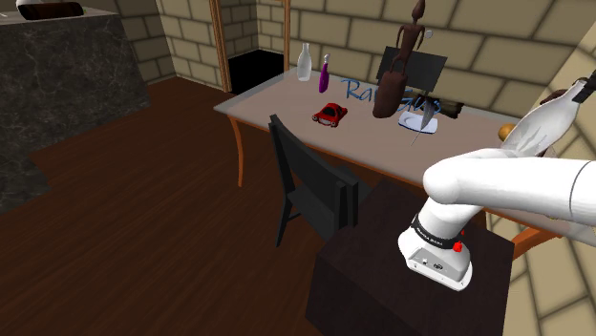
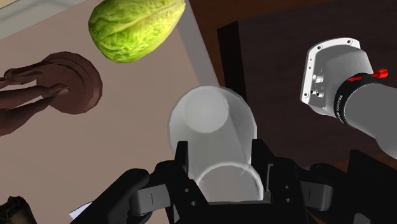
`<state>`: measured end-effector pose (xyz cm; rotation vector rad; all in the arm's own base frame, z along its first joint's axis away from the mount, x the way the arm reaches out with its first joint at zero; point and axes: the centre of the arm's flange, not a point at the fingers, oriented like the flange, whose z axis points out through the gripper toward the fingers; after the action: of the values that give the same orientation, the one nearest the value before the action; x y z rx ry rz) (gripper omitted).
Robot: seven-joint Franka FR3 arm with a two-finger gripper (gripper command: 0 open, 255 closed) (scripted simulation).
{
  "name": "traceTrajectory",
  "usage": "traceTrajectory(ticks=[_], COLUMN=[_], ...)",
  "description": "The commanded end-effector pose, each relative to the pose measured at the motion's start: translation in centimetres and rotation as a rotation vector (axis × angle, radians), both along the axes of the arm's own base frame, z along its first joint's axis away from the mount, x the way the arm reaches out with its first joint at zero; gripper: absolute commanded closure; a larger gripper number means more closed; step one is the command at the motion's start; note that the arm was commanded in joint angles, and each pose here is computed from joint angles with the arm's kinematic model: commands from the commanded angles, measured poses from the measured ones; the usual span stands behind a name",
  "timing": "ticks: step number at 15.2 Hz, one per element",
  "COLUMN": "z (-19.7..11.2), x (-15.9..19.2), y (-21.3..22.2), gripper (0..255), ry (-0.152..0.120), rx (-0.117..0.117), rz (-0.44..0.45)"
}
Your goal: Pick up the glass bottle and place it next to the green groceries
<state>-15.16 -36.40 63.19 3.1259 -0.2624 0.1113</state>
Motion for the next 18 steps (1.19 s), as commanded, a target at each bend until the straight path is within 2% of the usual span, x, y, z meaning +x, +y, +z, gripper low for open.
traceTrajectory(ticks=[1, 18], z=[-1.1, -10.1], x=[0.0, 0.0], y=[0.0, 0.0], gripper=[255, 255], ry=[0.000, 0.000], rx=[-0.001, -0.001], rz=[0.000, 0.000])
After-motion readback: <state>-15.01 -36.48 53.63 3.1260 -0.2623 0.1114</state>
